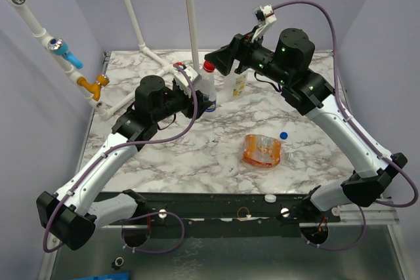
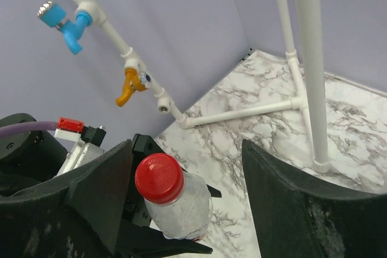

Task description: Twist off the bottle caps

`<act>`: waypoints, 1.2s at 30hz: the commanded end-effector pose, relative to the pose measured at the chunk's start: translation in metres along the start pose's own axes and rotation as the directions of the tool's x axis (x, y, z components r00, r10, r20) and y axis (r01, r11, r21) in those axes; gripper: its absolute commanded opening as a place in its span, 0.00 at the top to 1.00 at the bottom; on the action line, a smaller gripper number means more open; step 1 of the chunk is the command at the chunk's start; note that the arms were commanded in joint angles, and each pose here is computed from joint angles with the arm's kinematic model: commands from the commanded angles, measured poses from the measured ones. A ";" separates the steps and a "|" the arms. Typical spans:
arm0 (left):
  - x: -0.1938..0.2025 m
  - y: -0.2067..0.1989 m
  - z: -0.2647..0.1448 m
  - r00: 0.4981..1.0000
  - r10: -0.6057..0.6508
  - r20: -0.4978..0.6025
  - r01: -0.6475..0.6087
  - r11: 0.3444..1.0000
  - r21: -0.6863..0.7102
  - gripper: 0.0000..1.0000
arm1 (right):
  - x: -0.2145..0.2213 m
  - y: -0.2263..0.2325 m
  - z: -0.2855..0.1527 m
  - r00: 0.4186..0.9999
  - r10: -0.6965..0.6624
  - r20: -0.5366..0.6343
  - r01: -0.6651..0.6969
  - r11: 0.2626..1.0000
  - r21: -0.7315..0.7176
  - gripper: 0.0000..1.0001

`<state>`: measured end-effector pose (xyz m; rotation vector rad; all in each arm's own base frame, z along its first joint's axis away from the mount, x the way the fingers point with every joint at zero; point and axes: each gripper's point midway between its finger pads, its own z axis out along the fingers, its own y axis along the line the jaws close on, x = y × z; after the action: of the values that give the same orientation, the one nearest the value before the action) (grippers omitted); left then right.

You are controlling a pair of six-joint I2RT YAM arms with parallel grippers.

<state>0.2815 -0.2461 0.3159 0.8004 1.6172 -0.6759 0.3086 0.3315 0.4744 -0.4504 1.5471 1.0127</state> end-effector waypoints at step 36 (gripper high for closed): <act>-0.033 -0.093 -0.031 0.976 -0.214 -0.033 0.204 0.856 0.475 1.00 | 0.009 0.071 -0.045 0.988 -0.132 0.079 0.153 0.875 -0.460 0.99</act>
<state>0.2366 -0.2747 0.3229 0.9038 1.6058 -1.0147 0.2716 0.3436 0.4583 -0.6499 1.4472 1.1531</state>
